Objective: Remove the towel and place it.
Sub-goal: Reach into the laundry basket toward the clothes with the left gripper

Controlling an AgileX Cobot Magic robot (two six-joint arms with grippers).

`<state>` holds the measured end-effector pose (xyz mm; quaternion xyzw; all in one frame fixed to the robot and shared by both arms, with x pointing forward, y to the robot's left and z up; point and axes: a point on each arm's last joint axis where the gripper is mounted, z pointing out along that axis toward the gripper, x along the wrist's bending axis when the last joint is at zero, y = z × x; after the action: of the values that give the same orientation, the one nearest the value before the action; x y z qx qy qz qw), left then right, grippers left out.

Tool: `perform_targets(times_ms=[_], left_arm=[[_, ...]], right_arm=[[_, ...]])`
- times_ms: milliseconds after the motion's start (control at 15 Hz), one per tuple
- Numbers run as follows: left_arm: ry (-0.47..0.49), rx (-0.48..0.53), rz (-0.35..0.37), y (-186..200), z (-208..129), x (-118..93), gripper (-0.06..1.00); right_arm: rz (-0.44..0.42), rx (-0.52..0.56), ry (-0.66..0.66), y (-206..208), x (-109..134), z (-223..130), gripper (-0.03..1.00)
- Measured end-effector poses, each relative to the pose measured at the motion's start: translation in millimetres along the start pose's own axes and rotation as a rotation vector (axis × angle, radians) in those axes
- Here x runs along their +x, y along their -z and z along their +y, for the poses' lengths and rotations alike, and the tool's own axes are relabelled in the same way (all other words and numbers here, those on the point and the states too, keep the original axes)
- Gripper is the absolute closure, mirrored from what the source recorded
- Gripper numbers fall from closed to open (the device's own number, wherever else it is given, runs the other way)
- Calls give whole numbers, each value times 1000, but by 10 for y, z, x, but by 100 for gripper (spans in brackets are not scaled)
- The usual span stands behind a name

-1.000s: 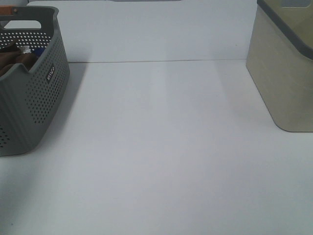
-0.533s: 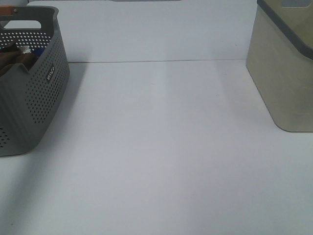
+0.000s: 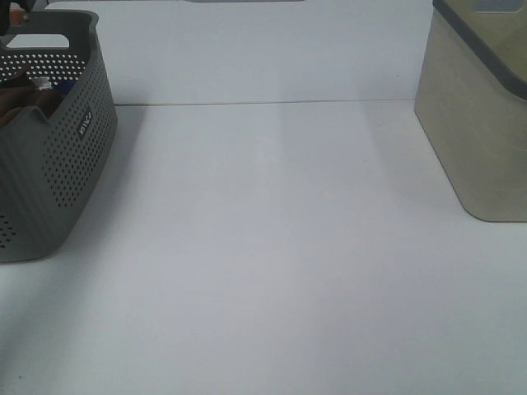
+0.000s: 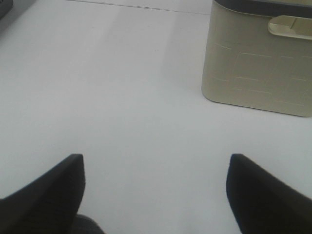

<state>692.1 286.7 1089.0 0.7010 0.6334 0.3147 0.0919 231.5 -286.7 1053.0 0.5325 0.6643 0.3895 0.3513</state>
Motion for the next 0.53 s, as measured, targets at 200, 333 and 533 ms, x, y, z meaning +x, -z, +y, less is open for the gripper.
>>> perform_targets(times_ms=[200, 333, 533], left_arm=[[9, -10, 6, -367, 181, -74, 33], [28, -4, 15, -646, 229, -53, 33], [67, 40, 11, -1074, 161, 28, 33]], right_arm=[[0, 0, 0, 0, 0, 0, 21], [0, 0, 0, 0, 0, 0, 21], [0, 0, 0, 0, 0, 0, 21]])
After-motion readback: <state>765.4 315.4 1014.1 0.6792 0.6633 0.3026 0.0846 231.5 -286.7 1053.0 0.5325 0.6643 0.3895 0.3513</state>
